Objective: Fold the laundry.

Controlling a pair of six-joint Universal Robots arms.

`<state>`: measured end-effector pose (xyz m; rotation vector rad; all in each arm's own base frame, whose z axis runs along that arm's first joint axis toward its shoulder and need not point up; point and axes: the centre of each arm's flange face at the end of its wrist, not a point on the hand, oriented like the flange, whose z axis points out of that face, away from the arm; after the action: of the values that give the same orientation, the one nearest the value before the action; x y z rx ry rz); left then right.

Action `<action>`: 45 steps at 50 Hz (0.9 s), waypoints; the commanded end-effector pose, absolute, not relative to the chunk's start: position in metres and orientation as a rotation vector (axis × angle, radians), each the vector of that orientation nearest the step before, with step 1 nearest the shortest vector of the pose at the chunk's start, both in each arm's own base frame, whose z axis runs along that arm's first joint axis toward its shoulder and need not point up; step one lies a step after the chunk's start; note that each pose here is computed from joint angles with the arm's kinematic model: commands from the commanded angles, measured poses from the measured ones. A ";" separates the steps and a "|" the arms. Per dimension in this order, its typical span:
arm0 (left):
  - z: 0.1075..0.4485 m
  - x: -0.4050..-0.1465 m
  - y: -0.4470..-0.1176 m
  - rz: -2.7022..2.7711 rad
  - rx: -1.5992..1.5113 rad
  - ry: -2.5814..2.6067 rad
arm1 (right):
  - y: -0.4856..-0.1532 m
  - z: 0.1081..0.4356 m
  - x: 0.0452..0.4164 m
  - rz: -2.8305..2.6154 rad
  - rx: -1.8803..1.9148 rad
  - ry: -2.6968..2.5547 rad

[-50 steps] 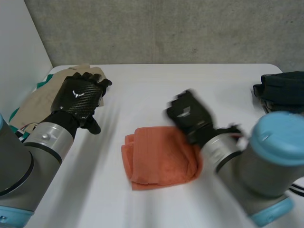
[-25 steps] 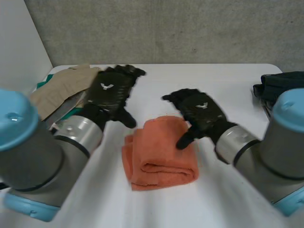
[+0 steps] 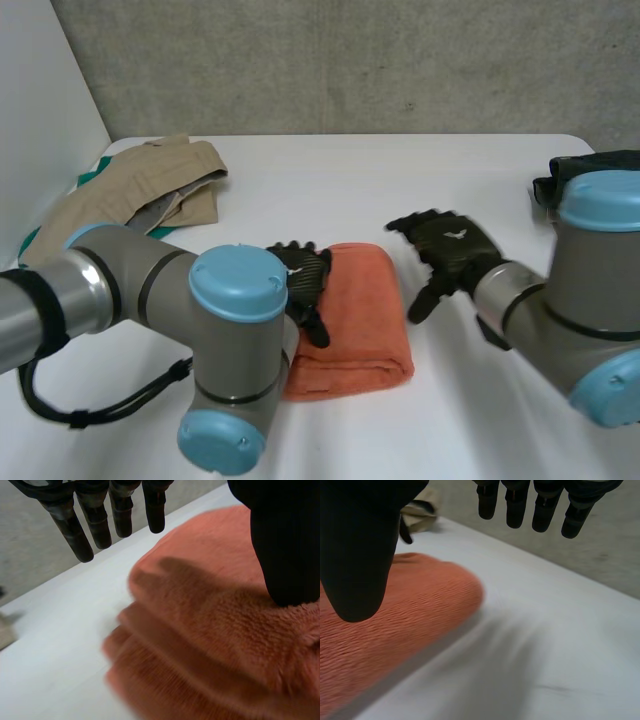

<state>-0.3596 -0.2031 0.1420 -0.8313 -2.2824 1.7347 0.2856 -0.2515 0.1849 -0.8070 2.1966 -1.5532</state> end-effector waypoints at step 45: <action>0.143 -0.350 -0.226 1.745 -1.035 -2.300 | -0.247 0.160 0.292 -1.522 -0.768 2.304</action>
<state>-0.3724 -0.2158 0.1594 -1.1068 -2.0682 1.7031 0.2867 -0.2397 0.1745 -0.7748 2.2809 -1.5725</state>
